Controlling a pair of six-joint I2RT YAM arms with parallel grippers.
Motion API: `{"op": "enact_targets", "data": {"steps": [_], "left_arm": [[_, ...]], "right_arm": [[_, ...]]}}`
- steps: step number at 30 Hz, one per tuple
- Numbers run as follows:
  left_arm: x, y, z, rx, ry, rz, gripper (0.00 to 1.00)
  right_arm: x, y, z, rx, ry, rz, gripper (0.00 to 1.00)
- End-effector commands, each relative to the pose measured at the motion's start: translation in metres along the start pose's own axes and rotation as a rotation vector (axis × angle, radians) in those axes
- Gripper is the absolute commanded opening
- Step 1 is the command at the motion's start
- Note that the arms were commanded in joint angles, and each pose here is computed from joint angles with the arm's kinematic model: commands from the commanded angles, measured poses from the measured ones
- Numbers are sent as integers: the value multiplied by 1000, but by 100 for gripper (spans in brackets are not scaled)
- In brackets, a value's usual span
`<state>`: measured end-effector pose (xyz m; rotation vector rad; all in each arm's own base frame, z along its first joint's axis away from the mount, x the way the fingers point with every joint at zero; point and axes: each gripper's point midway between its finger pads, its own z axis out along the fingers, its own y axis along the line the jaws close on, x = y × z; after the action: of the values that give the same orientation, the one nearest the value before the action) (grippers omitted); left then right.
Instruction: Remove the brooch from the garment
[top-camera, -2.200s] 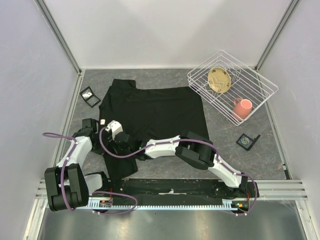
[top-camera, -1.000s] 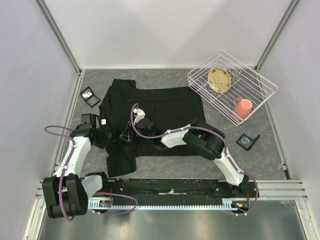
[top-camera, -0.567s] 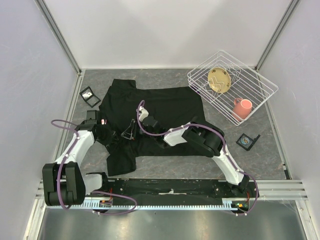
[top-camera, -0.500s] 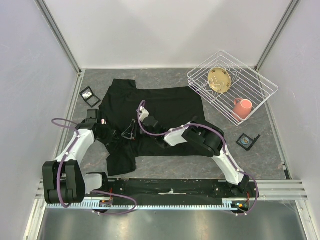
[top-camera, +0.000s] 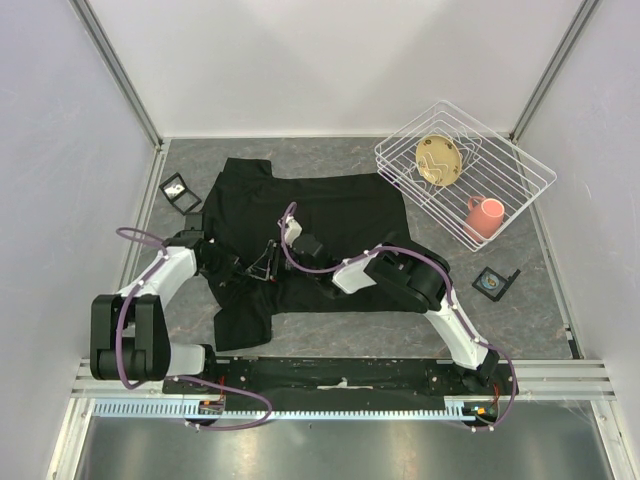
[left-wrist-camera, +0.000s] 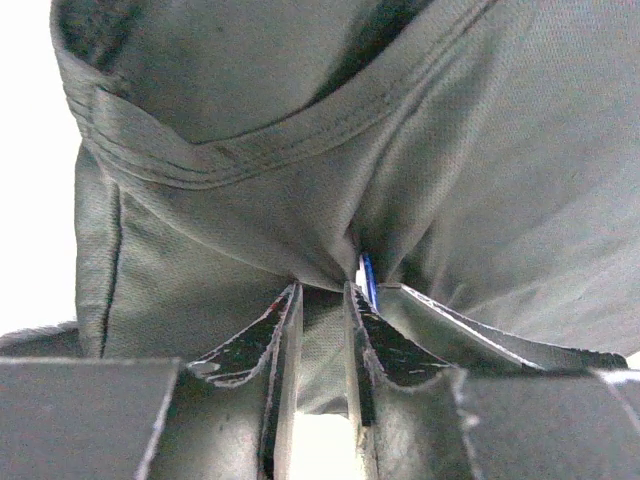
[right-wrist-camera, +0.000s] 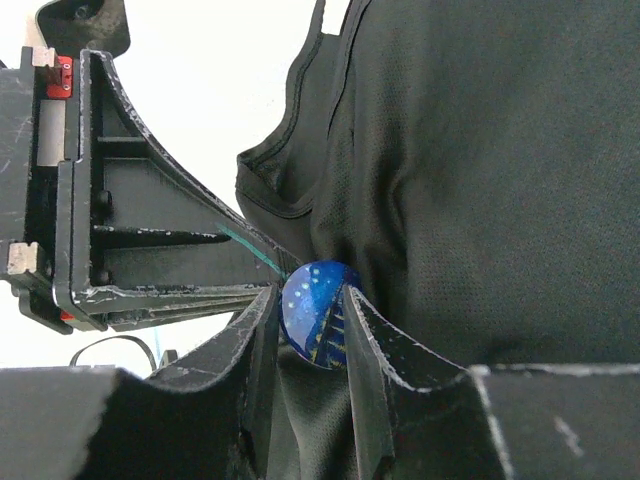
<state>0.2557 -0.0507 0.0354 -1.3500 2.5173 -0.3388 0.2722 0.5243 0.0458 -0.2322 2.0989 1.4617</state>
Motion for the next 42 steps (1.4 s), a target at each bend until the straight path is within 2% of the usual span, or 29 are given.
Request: {"op": "enact_targets", "data": {"steps": [1, 14, 27, 34, 39, 42], "left_arm": [[-7, -23, -5, 56, -32, -19, 31], [9, -33, 0, 57, 4, -7, 30], [39, -44, -7, 92, 32, 60, 29], [51, -38, -11, 93, 35, 76, 29], [54, -32, -9, 83, 34, 80, 29], [54, -28, -7, 69, 33, 83, 29]], "right_arm": [[16, -18, -9, 39, 38, 14, 38], [22, -14, -26, 20, 47, -1, 40], [16, -8, -38, 47, 42, -57, 49], [6, -9, -52, 97, 11, -57, 58], [6, -20, -55, 147, 17, -53, 58], [5, -23, -53, 155, 18, -53, 50]]}}
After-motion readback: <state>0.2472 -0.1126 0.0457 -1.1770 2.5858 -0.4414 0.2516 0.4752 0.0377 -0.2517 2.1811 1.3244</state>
